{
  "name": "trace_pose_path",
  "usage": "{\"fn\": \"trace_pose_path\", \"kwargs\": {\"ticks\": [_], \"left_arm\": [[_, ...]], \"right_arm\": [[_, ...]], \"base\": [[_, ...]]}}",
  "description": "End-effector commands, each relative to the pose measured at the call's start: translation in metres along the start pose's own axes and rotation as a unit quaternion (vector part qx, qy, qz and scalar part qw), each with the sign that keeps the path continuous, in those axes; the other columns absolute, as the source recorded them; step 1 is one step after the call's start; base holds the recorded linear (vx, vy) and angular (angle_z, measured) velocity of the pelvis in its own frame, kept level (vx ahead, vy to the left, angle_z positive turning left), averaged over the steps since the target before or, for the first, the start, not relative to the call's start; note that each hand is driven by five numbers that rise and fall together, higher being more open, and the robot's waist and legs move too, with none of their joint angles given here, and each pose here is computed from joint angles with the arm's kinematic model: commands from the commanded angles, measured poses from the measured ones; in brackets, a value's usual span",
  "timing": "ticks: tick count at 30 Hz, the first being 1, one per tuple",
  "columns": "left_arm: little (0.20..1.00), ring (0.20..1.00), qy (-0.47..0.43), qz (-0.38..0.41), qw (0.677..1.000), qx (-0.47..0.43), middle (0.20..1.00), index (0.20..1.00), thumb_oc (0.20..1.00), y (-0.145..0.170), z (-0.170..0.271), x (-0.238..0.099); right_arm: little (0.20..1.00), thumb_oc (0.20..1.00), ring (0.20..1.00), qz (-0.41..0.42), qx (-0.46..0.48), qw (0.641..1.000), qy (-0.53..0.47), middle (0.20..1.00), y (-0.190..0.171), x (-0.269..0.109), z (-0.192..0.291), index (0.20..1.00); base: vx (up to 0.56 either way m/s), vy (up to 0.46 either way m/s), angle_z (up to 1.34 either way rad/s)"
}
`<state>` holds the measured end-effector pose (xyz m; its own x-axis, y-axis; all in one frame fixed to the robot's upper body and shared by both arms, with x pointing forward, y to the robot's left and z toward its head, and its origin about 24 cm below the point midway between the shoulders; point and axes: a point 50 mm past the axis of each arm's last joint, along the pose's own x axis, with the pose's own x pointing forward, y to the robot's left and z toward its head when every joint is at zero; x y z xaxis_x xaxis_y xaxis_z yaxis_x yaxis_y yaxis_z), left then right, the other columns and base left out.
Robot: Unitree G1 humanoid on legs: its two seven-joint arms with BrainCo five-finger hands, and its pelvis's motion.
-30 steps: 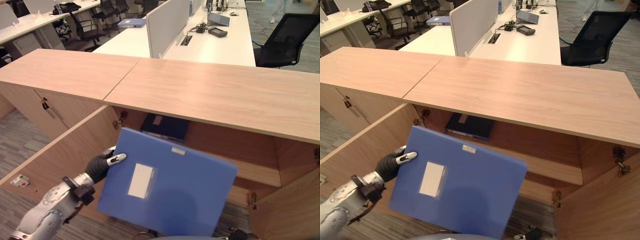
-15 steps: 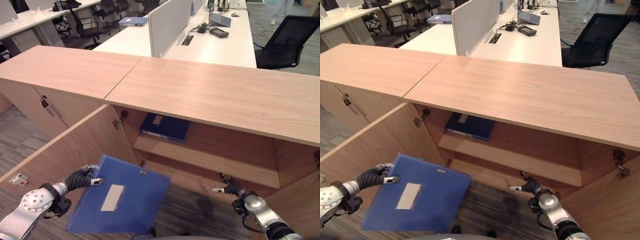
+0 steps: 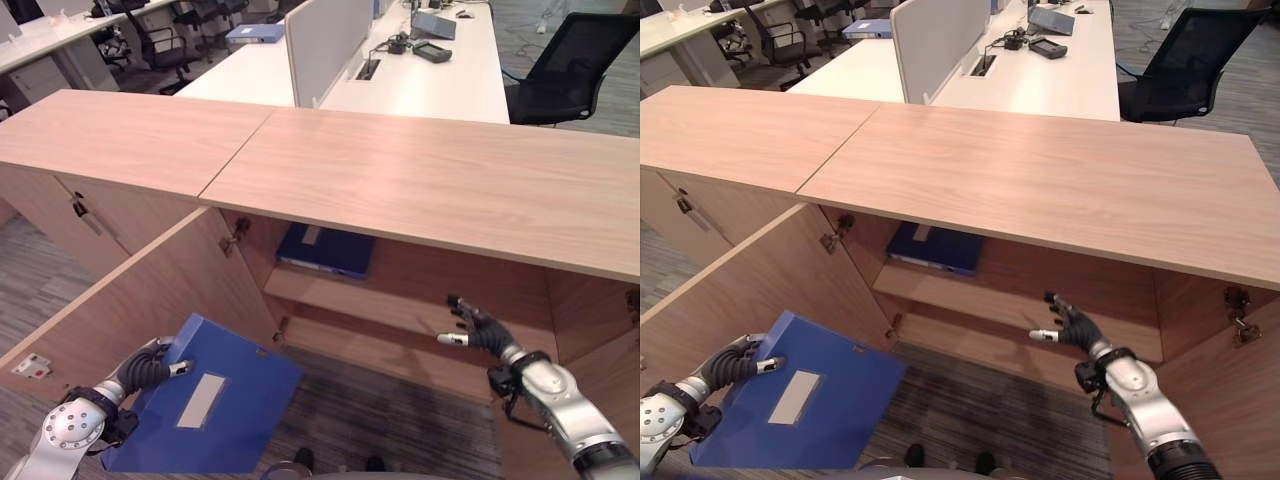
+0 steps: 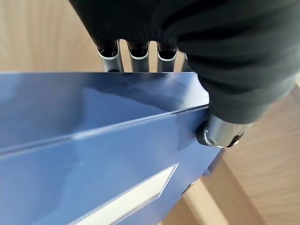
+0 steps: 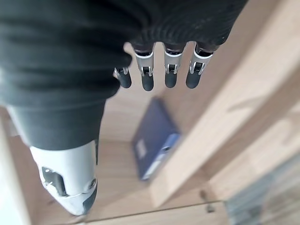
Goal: Put the empty folder in the office cabinet
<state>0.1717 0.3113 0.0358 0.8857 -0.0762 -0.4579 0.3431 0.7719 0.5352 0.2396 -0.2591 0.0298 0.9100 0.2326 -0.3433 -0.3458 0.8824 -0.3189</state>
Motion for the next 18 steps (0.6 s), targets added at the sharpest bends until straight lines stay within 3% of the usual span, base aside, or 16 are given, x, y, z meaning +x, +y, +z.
{"fn": "trace_pose_path", "kwargs": {"ticks": [1,7,18], "left_arm": [[0.200,0.200,-0.109,0.033,0.993,-0.005,0.200,0.200,0.200,0.026,0.041,0.002],[0.200,0.200,-0.192,0.026,0.981,-0.027,0.200,0.200,0.200,0.025,0.076,0.011],[0.200,0.200,-0.239,0.006,0.971,-0.015,0.200,0.200,0.200,0.029,0.099,0.014]], "right_arm": [[1.000,1.000,1.000,0.051,-0.028,0.997,-0.048,1.000,0.004,0.009,0.024,1.000],[1.000,1.000,1.000,0.148,-0.060,0.983,-0.088,1.000,0.038,0.034,0.056,1.000],[1.000,1.000,1.000,0.215,-0.092,0.963,-0.131,1.000,0.070,0.053,0.085,1.000]], "base": [[0.00,0.000,0.00],[0.00,0.000,0.00],[0.00,0.000,0.00]]}}
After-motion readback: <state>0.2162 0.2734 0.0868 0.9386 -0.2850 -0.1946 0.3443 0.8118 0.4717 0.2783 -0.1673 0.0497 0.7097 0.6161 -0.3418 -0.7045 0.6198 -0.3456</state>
